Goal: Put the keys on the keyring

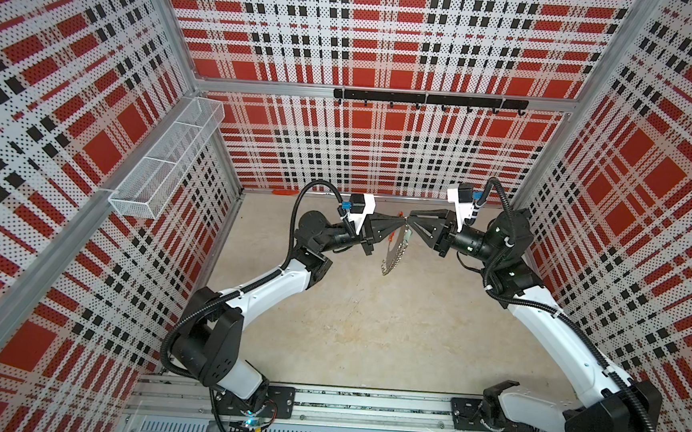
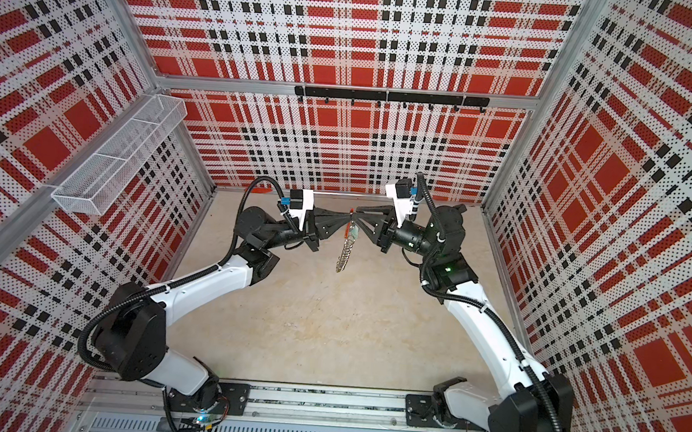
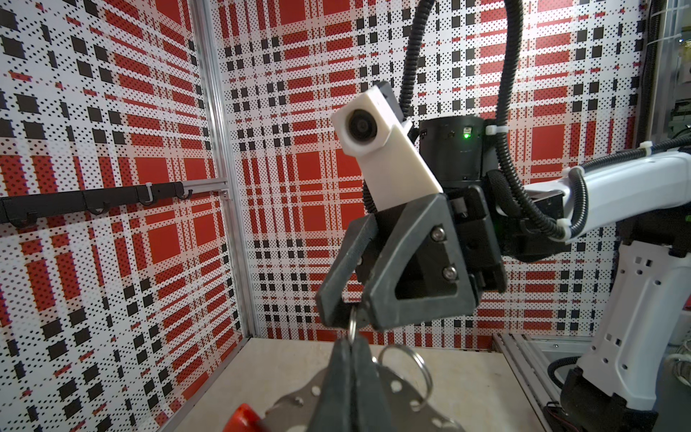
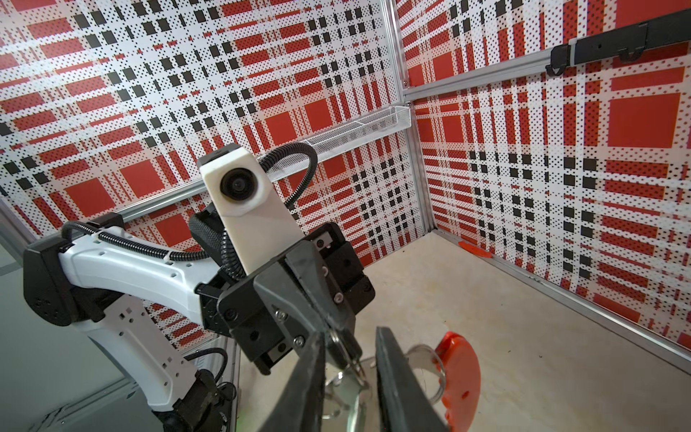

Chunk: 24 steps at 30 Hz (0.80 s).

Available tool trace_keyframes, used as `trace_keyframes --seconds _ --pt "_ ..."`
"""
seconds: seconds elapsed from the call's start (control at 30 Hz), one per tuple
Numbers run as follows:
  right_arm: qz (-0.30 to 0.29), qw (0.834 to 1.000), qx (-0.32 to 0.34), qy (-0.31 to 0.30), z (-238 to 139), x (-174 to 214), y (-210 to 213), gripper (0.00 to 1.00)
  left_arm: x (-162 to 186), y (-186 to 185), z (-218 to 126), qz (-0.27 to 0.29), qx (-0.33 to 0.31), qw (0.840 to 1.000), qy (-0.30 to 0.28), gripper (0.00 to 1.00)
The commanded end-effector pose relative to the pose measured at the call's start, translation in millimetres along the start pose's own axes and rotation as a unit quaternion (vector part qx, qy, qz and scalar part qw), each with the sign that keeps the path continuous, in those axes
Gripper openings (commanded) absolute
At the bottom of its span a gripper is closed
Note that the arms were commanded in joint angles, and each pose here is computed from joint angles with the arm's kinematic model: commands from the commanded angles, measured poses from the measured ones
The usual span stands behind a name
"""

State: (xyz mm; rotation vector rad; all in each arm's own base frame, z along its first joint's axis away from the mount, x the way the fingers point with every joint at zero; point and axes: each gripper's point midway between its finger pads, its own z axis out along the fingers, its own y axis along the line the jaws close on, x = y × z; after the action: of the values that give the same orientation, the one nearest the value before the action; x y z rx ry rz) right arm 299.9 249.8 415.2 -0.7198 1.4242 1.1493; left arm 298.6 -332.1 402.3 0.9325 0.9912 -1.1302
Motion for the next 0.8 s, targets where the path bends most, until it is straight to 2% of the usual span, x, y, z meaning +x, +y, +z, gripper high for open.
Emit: trace_keyframes --seconds 0.0,0.17,0.33,0.47,0.77 --pt "-0.003 1.0 -0.008 0.004 0.5 3.3 -1.0 0.25 -24.5 -4.6 -0.8 0.025 0.008 0.999 -0.023 0.0" --pt "-0.002 1.0 -0.007 0.006 0.7 6.6 -2.2 0.25 -25.9 -5.1 -1.7 0.026 0.009 0.999 -0.024 0.0" --pt "-0.003 1.0 0.0 0.007 -3.0 6.9 -5.1 0.3 -24.4 -4.0 -2.0 0.025 0.007 0.999 -0.022 0.0" --pt "-0.003 1.0 0.002 0.001 -7.1 4.4 -5.4 0.31 -23.9 -4.1 -2.3 0.025 0.007 0.999 -0.022 0.0" --pt "0.005 1.0 -0.017 0.002 -5.5 6.2 -1.8 0.23 -23.1 -4.9 0.5 0.021 0.011 0.999 -0.022 0.0"
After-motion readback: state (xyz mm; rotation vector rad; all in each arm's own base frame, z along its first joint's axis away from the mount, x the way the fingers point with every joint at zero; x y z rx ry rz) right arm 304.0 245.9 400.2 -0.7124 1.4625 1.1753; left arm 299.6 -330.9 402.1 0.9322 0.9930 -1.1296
